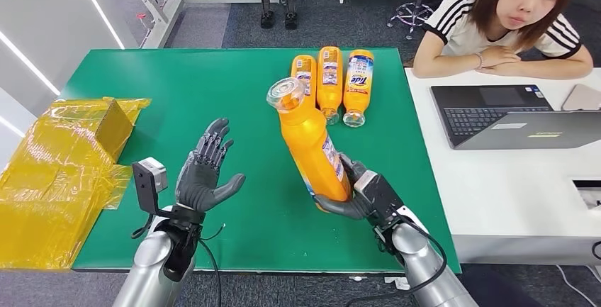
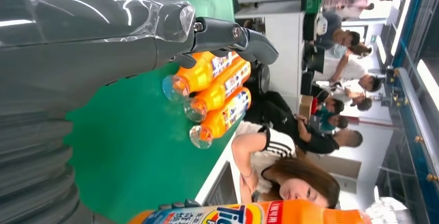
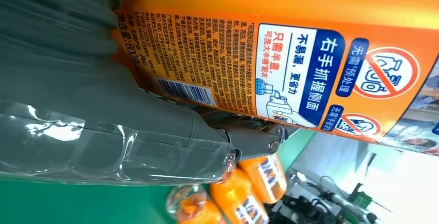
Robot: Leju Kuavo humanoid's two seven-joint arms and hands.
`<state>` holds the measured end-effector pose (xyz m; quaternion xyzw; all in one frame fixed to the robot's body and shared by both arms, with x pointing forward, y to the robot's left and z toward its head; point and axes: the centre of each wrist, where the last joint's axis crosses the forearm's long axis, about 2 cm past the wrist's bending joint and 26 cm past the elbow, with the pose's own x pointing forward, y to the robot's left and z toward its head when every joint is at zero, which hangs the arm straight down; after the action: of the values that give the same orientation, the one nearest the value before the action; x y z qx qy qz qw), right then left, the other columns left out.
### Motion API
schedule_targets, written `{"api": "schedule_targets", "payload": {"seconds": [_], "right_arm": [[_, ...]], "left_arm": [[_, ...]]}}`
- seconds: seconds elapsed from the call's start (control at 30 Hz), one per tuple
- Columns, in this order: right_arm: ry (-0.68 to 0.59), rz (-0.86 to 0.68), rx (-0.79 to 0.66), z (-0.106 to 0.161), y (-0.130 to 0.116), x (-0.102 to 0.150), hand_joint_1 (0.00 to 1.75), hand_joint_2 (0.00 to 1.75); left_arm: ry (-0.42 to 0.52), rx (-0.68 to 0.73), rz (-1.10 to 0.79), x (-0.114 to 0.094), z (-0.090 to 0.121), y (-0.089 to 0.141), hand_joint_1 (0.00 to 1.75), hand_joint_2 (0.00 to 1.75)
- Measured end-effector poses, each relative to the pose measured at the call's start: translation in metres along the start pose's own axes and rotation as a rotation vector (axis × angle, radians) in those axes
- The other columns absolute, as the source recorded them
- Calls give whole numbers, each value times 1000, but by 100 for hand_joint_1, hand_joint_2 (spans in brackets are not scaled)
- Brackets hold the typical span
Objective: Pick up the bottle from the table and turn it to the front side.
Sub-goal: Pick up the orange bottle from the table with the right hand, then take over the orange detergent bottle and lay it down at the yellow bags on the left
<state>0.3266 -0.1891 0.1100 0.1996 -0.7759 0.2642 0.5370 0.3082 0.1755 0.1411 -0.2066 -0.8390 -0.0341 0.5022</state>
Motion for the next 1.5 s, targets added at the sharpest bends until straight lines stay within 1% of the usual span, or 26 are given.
{"api": "schedule_targets", "payload": {"seconds": [0.17, 0.27, 0.47, 0.67, 0.83, 1.17, 1.5], "right_arm": [[-16, 0, 89, -28, 28, 9, 175, 175], [-22, 0, 108, -42, 40, 13, 174, 175], [5, 17, 135, -56, 46, 15, 175, 175], [20, 62, 146, -69, 42, 19, 175, 175], [37, 88, 156, -74, 41, 20, 175, 175], [72, 130, 158, -80, 31, 19, 175, 175], [109, 137, 139, -71, 20, 11, 175, 175]], "left_arm": [[9, -56, 23, 3, -26, 3, 0, 175], [19, -92, 40, 5, -40, 5, 0, 175], [46, -167, 73, 6, -58, 3, 0, 175], [63, -207, 97, 7, -71, 2, 0, 175], [65, -218, 105, 7, -75, 3, 0, 175], [83, -221, 91, 7, -74, 7, 0, 175], [95, -211, 35, 8, -70, 24, 0, 175]]}}
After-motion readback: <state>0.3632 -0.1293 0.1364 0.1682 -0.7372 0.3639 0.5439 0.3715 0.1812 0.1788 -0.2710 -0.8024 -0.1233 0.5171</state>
